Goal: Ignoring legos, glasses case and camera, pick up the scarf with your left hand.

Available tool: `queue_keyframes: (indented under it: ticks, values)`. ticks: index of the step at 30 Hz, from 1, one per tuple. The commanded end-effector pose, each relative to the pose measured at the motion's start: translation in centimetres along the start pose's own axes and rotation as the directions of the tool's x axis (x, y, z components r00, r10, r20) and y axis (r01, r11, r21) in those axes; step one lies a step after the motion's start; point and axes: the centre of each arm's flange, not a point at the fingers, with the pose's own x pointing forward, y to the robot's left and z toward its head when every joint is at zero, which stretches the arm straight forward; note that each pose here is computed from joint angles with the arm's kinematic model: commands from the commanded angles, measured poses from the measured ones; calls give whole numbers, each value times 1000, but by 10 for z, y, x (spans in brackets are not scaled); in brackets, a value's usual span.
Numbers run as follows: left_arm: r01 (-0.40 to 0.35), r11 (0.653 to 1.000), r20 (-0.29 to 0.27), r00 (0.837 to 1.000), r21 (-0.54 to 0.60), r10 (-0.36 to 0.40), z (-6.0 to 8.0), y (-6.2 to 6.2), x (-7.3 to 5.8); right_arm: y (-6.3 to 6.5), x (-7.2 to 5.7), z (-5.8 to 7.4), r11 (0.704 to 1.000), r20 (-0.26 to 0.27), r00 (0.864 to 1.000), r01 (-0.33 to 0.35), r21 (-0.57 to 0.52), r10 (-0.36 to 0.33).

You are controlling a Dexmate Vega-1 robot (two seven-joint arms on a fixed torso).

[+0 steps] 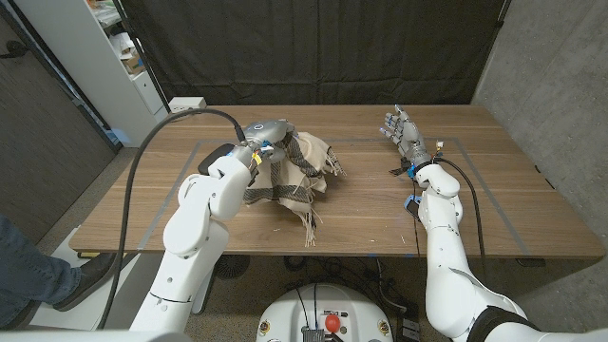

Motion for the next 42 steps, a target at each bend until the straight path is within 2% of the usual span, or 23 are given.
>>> queue_keyframes:
  ticks: [1, 16, 26, 42]
  values:
    - [-34, 999, -1, 999, 3, 34, -2, 12, -2, 1, 1, 3, 1000, 5, 1000, 0, -5, 0]
    - [-68, 998, 4, 998, 16, 68, 2, 30, 0, 0, 1, 7, 1000, 17, 1000, 6, 3, -6]
    - [-69, 998, 1, 998, 13, 69, 3, 33, 1, -2, 0, 6, 1000, 14, 1000, 10, 3, -10]
    - [-95, 995, -6, 995, 1, 95, 3, 36, -6, -2, -1, 2, 1000, 6, 1000, 11, 8, -11]
